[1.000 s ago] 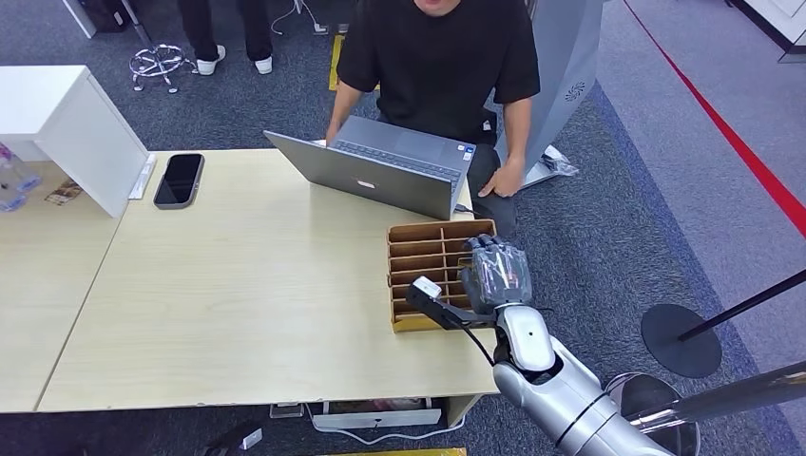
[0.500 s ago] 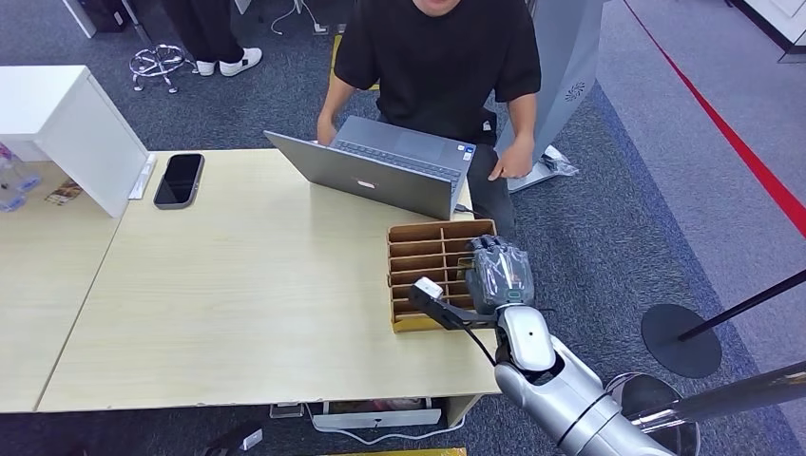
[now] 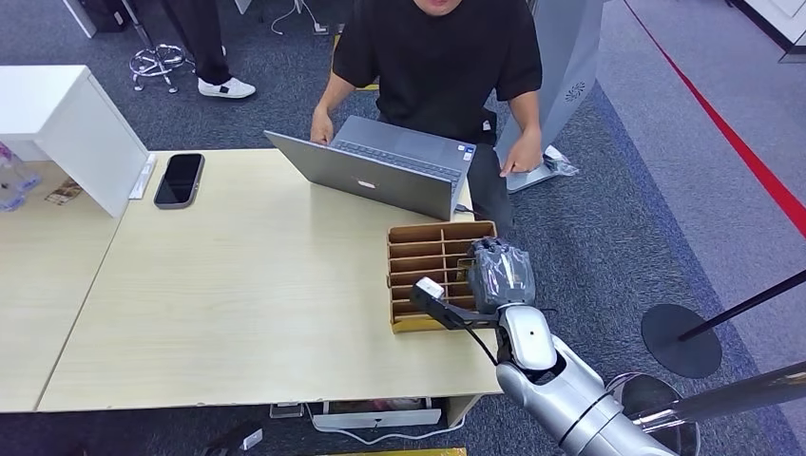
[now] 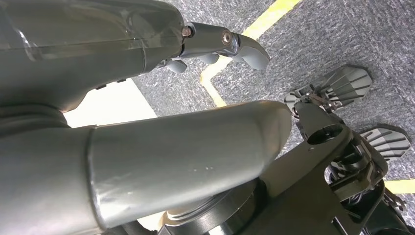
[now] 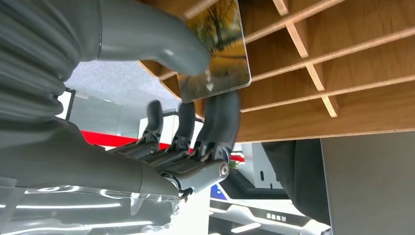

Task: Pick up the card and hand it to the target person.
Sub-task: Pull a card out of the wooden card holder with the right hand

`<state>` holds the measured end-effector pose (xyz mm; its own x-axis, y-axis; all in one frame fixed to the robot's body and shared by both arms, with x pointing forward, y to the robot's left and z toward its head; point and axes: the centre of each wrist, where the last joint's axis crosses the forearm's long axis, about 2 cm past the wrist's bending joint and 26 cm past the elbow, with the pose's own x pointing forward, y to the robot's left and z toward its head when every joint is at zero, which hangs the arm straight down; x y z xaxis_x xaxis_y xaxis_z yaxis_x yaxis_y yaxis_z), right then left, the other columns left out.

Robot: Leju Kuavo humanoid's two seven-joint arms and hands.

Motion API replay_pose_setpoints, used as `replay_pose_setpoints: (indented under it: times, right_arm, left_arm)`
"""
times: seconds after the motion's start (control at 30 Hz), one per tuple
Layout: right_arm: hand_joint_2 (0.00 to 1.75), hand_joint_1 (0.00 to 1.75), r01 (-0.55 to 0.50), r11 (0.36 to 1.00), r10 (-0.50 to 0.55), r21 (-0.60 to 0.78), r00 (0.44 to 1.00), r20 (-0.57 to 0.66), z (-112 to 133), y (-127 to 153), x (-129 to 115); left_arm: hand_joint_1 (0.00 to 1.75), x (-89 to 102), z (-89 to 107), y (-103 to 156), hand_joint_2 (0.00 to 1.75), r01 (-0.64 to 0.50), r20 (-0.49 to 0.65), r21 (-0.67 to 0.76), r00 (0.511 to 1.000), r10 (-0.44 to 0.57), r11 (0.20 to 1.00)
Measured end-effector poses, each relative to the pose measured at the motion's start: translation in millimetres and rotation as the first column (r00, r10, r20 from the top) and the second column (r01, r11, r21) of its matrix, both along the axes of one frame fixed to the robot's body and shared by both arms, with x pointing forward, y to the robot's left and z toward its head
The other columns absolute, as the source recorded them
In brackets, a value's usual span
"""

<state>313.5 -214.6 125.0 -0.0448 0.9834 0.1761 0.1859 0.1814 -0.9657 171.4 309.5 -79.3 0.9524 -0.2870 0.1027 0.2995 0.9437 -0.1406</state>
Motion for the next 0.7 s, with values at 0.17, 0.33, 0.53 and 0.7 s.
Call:
replay_pose_setpoints:
  times: [0.17, 0.33, 0.53, 0.7]
  right_arm:
    - [1.75, 1.08, -0.002, 1.0, 0.002, 0.0, 1.0, 0.002, 0.2, 0.2, 0.0]
    - [1.75, 1.03, -0.004, 1.0, 0.004, -0.003, 1.0, -0.002, -0.5, 0.4, -0.6]
    - [1.75, 1.06, -0.005, 1.0, 0.005, -0.005, 1.0, -0.001, -0.9, 0.8, -1.1]
    - [1.75, 1.19, -0.008, 1.0, 0.008, -0.009, 1.0, -0.001, -1.1, 1.4, -1.3]
  left_arm:
    - [0.0, 0.0, 0.0, 0.0, 0.0, 0.0, 0.001, 0.0, 1.0, 0.0, 1.0]
    - [0.0, 0.0, 0.0, 0.0, 0.0, 0.0, 0.001, 0.0, 1.0, 0.0, 1.0]
    - [0.0, 0.0, 0.0, 0.0, 0.0, 0.0, 0.001, 0.0, 1.0, 0.0, 1.0]
    - [0.0, 0.0, 0.0, 0.0, 0.0, 0.0, 0.001, 0.0, 1.0, 0.0, 1.0]
